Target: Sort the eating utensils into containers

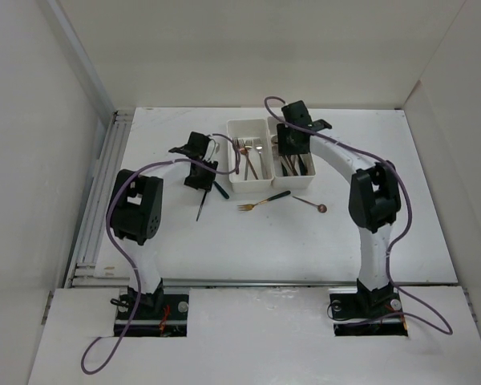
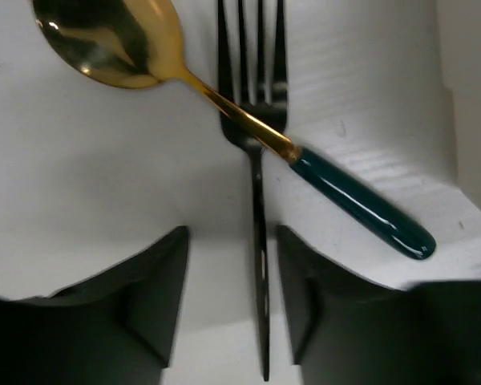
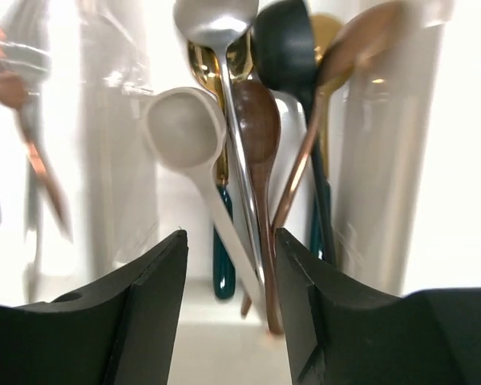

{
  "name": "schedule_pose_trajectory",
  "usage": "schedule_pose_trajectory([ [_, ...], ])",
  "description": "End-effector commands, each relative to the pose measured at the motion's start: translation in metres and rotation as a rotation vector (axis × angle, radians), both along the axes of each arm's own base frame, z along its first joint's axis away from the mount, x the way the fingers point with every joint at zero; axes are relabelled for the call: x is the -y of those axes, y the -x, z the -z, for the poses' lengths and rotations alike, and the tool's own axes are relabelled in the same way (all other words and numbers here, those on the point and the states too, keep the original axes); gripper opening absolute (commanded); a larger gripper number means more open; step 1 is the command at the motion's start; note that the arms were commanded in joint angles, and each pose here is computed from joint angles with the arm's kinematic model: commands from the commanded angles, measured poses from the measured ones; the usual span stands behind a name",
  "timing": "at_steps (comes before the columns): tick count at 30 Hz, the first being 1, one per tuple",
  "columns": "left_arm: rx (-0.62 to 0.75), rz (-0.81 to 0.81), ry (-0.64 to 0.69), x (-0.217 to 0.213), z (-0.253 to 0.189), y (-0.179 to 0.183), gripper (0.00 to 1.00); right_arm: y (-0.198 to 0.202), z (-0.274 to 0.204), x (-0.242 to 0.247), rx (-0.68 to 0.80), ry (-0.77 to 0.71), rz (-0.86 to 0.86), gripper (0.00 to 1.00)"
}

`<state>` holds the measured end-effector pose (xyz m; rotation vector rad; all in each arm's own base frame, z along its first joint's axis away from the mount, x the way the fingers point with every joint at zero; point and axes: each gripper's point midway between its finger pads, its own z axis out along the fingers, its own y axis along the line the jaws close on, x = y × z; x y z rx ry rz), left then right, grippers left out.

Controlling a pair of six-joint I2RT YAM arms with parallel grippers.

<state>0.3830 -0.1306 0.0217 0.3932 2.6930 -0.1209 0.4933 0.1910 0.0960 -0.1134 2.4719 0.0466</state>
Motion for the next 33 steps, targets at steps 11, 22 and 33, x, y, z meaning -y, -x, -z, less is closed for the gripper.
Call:
schedule_pose_trajectory([
  [11,-0.027,0.068,-0.143,-0.043,-0.006,0.028,0.0,0.008,-0.106,0.002,0.249,-0.107,0.017,0.53],
  [22,0.415,0.192,-0.625,-0.105,-0.141,0.001,0.0,0.001,-0.13,-0.003,0.316,-0.145,0.01,0.53],
  [33,0.601,0.152,-0.602,-0.084,-0.201,-0.005,0.0,0.004,-0.142,-0.002,0.342,-0.157,0.01,0.53],
])
